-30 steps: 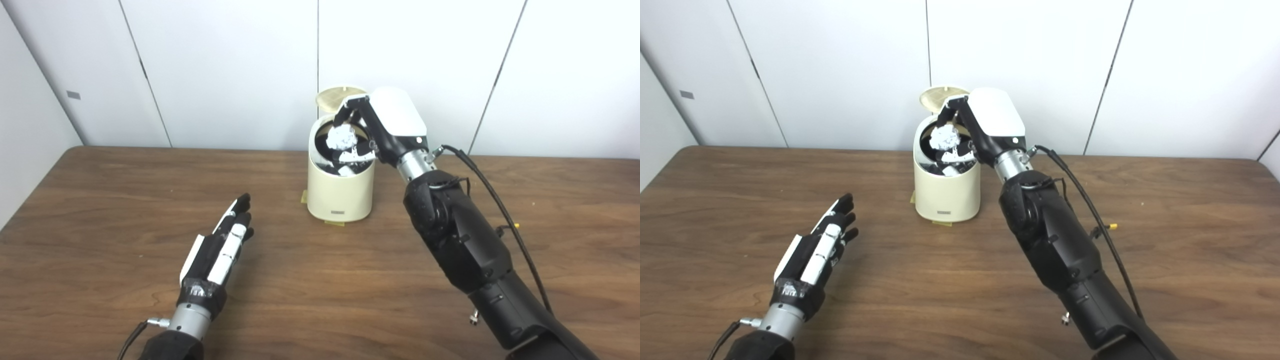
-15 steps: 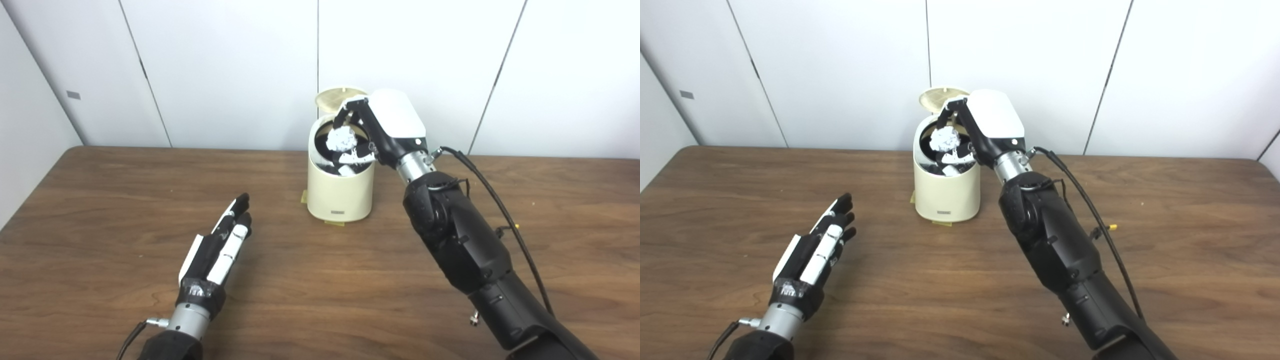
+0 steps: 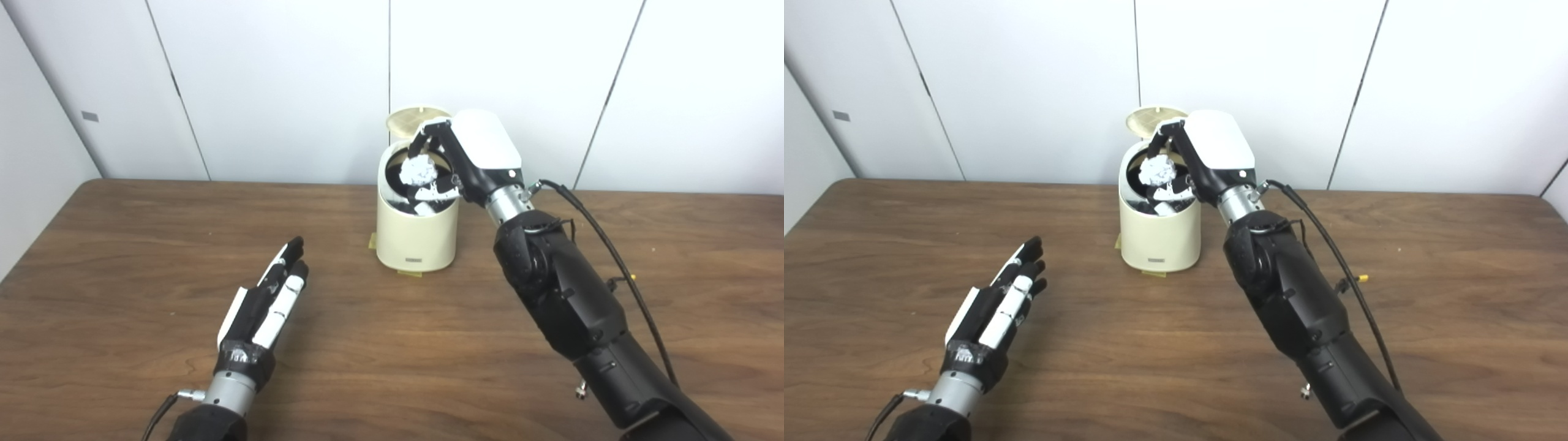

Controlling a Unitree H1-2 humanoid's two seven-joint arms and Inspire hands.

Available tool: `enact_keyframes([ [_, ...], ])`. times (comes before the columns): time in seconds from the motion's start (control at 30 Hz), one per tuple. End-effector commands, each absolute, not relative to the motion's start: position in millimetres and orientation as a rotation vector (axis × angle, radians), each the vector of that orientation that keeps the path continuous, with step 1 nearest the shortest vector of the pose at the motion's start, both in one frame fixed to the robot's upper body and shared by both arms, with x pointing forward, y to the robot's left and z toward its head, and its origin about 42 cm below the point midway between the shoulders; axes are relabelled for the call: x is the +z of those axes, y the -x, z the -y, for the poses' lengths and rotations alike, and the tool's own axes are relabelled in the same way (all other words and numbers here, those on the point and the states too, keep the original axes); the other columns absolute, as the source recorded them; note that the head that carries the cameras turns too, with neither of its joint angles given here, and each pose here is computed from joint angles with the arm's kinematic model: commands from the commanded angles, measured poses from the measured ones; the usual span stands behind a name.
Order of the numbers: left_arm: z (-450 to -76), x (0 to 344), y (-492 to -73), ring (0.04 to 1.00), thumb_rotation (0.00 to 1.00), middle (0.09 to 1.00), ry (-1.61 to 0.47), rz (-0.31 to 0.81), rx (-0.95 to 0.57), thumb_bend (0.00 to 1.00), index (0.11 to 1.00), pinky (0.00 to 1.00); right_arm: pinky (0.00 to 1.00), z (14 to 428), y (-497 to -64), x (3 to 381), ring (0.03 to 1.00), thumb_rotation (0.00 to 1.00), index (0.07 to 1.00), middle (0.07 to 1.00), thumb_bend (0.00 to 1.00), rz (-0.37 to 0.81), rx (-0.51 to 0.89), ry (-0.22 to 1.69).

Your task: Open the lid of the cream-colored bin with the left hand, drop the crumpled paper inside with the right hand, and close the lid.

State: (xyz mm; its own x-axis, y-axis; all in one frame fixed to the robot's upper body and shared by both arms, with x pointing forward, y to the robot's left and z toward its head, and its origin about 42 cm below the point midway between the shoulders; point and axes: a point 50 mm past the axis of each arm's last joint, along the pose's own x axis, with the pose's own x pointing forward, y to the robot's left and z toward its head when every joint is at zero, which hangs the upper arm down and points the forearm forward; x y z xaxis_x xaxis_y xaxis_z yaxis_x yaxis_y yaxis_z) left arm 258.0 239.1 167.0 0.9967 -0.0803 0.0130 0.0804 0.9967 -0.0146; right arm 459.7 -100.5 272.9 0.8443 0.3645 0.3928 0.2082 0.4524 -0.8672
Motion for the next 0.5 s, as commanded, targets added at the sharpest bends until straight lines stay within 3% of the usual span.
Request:
enact_keyframes([
  [0.0, -238.1, 183.3, -260.4, 1.0, 0.69, 1.0, 0.017, 0.082, -0.083, 0.49, 1.0, 0.98, 0.66, 98.7, -463.5, 302.7, 0.654, 0.14, 0.491, 0.656, 0.52, 0.684, 0.051, 1.11],
  [0.1, -238.2, 184.0, -260.4, 1.0, 0.68, 1.0, 0.015, 0.083, -0.085, 0.48, 1.0, 0.98, 0.66, 98.2, -463.5, 302.5, 0.672, 0.15, 0.493, 0.671, 0.52, 0.687, 0.045, 1.111],
  [0.13, -238.3, 184.0, -260.5, 1.0, 0.68, 1.0, 0.012, 0.084, -0.086, 0.46, 1.0, 0.99, 0.65, 98.1, -463.6, 302.4, 0.671, 0.19, 0.569, 0.677, 0.78, 0.691, 0.043, 1.114],
  [0.2, -238.8, 183.8, -261.3, 1.0, 0.67, 1.0, 0.007, 0.084, -0.087, 0.45, 1.0, 0.99, 0.64, 98.1, -464.0, 301.6, 0.672, 0.21, 0.616, 0.684, 0.93, 0.699, 0.038, 1.114],
  [0.4, -239.1, 184.9, -263.0, 1.0, 0.67, 0.998, -0.001, 0.084, -0.092, 0.45, 0.999, 1.0, 0.63, 98.9, -464.9, 300.2, 0.657, 0.2, 0.668, 0.699, 0.99, 0.7, 0.025, 1.113],
  [0.47, -239.0, 185.0, -263.5, 1.0, 0.67, 0.995, -0.003, 0.083, -0.094, 0.45, 0.998, 1.0, 0.59, 99.5, -465.2, 299.6, 0.606, 0.2, 0.674, 0.696, 0.99, 0.703, 0.023, 1.115],
])
